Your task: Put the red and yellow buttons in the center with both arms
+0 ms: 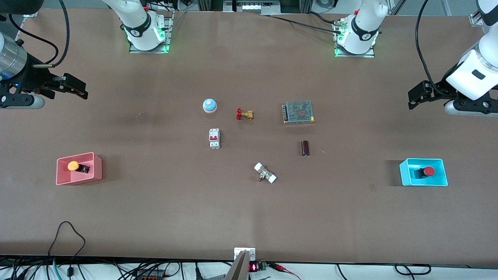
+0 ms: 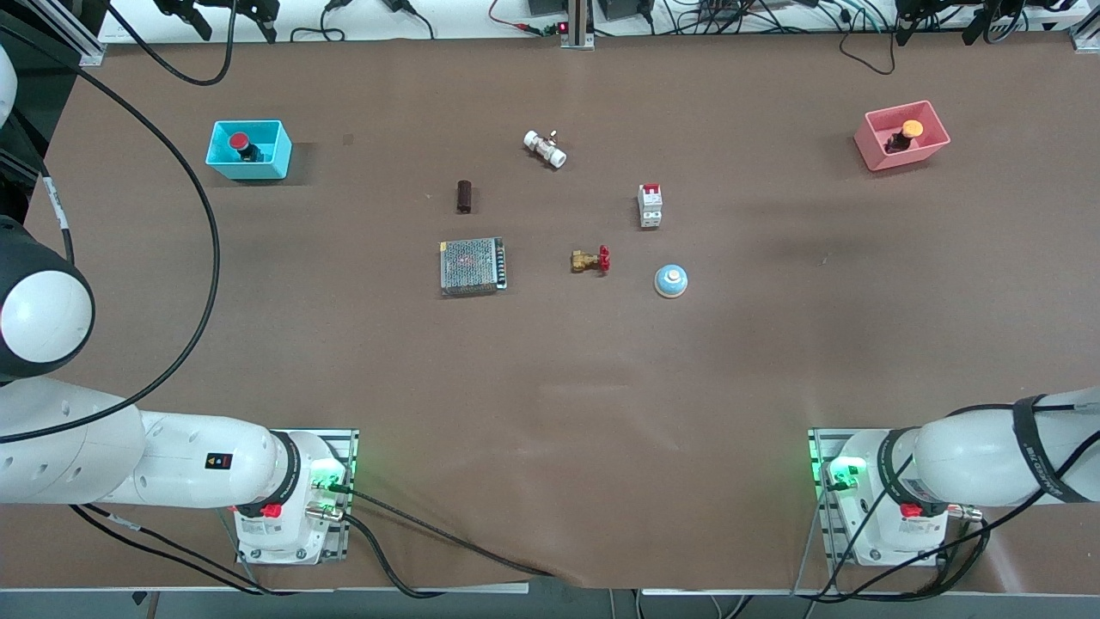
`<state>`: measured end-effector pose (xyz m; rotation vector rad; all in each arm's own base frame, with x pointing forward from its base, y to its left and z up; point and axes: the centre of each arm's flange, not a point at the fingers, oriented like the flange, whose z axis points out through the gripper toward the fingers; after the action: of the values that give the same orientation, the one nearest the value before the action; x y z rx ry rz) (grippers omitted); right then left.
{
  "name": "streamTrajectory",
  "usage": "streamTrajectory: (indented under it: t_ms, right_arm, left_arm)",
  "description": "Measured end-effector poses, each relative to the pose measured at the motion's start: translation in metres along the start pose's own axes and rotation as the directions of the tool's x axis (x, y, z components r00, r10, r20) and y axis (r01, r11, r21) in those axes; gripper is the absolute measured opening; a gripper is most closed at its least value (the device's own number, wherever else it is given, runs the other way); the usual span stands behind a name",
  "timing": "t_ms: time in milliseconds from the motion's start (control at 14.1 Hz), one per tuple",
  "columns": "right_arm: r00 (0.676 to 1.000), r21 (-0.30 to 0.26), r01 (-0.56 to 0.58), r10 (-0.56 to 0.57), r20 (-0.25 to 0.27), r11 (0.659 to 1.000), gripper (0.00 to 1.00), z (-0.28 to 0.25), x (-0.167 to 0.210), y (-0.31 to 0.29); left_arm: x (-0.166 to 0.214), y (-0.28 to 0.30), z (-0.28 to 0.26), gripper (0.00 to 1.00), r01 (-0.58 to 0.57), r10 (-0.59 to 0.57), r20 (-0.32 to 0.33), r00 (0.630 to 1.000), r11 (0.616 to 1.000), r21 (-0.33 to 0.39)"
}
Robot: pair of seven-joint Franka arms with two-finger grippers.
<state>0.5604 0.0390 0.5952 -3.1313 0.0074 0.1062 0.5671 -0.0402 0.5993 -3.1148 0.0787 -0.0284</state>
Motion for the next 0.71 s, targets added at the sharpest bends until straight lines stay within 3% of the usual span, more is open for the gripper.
streamTrajectory:
  t_ms: [710]
  right_arm:
    - [1.000, 0.001, -0.009, 0.009, 0.016, 1.000, 1.00, 0.0097, 0.0060, 0.0053]
  left_arm:
    - [0.0000, 0.0000, 0.0000, 1.00, 0.000, 0.000, 0.000, 1.000, 1.000, 0.000]
